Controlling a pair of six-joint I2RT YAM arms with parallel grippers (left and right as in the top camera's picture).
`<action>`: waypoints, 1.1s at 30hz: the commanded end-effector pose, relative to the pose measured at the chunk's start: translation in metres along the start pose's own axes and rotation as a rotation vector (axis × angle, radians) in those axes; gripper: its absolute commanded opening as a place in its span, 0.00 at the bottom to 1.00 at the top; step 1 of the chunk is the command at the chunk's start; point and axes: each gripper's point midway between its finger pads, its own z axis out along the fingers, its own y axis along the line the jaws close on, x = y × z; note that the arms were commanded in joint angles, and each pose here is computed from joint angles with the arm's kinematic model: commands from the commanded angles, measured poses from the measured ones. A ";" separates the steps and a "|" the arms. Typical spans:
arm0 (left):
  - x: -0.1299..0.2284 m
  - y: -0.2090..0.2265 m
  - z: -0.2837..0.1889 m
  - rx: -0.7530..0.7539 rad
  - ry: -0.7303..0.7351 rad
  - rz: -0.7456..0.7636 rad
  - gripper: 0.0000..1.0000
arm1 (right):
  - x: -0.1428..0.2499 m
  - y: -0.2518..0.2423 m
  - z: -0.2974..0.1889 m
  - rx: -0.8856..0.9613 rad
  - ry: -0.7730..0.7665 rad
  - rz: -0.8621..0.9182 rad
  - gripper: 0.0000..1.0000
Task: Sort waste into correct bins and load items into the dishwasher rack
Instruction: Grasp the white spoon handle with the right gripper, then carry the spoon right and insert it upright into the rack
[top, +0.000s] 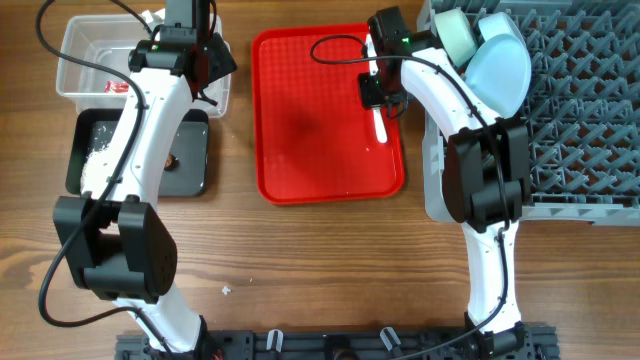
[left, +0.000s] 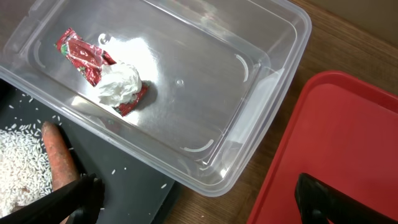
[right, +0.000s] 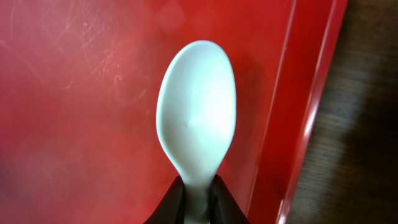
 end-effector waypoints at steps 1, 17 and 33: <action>-0.010 0.002 -0.010 -0.002 -0.036 -0.027 1.00 | -0.010 0.008 -0.038 -0.053 -0.060 0.003 0.04; -0.010 0.002 -0.010 -0.002 -0.036 -0.027 1.00 | -0.012 -0.090 -0.185 0.174 -0.257 0.123 0.04; -0.010 0.002 -0.010 -0.002 -0.036 -0.027 1.00 | 0.029 -0.133 -0.119 0.207 -0.118 0.213 0.09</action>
